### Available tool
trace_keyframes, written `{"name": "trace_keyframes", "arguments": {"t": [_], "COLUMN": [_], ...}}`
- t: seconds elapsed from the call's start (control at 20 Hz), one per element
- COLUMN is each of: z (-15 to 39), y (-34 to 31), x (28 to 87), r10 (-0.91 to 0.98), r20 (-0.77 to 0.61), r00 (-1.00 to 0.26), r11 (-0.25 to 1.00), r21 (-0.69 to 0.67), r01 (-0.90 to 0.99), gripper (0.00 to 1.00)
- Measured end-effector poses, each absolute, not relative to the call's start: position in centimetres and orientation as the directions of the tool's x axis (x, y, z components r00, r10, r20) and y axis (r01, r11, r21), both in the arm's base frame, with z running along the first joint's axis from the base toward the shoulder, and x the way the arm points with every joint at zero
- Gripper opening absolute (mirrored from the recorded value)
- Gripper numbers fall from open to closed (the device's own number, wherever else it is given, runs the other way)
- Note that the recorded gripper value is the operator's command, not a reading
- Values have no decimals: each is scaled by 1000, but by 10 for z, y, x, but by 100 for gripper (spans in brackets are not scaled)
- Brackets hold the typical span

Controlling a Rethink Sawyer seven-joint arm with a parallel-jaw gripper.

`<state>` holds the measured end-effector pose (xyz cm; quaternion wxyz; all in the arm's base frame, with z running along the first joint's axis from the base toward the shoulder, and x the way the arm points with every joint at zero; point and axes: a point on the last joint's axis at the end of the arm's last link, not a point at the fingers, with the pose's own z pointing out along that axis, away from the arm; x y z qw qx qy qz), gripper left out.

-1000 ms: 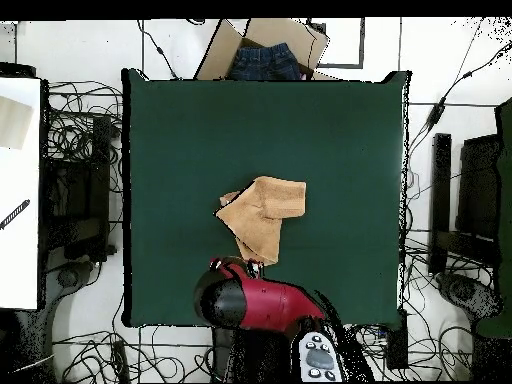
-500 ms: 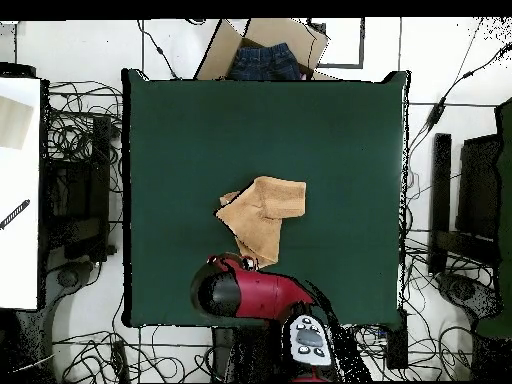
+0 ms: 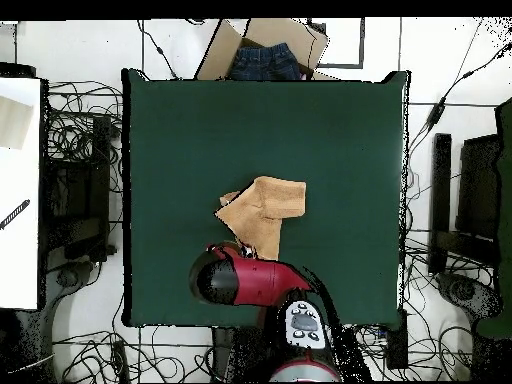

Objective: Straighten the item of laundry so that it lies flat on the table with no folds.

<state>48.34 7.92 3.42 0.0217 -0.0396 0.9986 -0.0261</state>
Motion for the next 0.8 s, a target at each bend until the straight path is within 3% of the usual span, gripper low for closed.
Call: {"name": "trace_keyframes", "arguments": {"t": [0.8], "z": [5], "y": [78], "x": [509], "r10": [-91], "r20": [-59], "r00": [-994], "r11": [994], "r21": [-60], "r01": [-87], "gripper": [100]}}
